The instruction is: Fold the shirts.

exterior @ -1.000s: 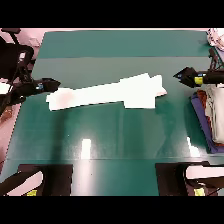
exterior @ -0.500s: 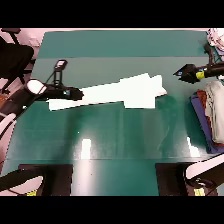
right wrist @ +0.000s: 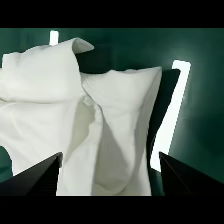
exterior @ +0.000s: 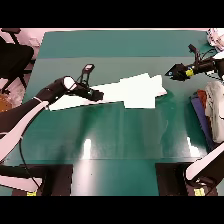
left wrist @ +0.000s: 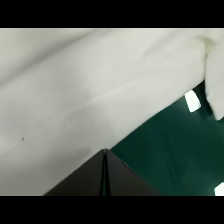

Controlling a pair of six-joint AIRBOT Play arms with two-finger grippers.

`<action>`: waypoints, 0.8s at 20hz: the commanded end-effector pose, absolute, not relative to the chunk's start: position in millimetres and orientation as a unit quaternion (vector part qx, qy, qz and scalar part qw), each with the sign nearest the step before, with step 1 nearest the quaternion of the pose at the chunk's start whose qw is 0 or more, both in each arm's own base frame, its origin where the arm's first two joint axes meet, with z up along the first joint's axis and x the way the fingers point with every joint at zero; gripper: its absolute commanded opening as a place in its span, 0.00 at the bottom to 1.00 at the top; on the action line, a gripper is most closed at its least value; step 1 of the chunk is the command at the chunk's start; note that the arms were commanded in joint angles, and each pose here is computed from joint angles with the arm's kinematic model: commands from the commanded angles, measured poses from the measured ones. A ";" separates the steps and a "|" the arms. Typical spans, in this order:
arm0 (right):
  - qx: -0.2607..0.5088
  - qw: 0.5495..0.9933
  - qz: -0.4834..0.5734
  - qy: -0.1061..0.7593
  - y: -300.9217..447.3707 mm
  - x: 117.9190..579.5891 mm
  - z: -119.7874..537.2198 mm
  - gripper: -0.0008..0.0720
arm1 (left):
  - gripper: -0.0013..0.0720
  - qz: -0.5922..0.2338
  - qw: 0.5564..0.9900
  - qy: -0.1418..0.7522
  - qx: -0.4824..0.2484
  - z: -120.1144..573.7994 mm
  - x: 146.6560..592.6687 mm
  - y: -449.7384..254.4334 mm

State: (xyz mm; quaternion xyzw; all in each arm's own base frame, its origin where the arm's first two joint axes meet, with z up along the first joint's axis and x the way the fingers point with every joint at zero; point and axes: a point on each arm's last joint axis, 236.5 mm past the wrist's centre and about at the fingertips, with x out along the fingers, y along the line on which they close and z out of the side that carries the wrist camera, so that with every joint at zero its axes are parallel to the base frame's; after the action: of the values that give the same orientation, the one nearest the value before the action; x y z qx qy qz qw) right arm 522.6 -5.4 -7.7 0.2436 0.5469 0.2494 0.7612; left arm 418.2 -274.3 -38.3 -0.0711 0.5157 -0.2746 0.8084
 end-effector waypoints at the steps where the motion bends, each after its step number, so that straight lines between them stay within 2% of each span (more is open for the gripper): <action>1: 0.249 0.757 0.238 0.556 -20.1 520.3 -15.6 0.99 | 0.05 -0.255 0.797 0.543 -0.063 -62.3 417.1 -276.3; 10: 0.238 0.746 0.238 0.575 -21.2 513.2 -30.8 1.00 | 0.05 -0.254 0.788 0.558 -0.061 -72.2 411.7 -275.7; 16: 0.254 0.712 0.284 0.590 17.7 508.2 -44.6 1.00 | 0.05 -0.255 0.787 0.559 -0.061 -72.5 410.9 -275.4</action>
State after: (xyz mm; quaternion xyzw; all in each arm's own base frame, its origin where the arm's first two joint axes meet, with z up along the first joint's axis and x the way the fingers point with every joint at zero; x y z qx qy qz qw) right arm 511.1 -0.5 -38.5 0.2498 0.5832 0.2613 0.7274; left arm 412.4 -275.8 -71.6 -0.0629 0.5563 -0.2541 0.7886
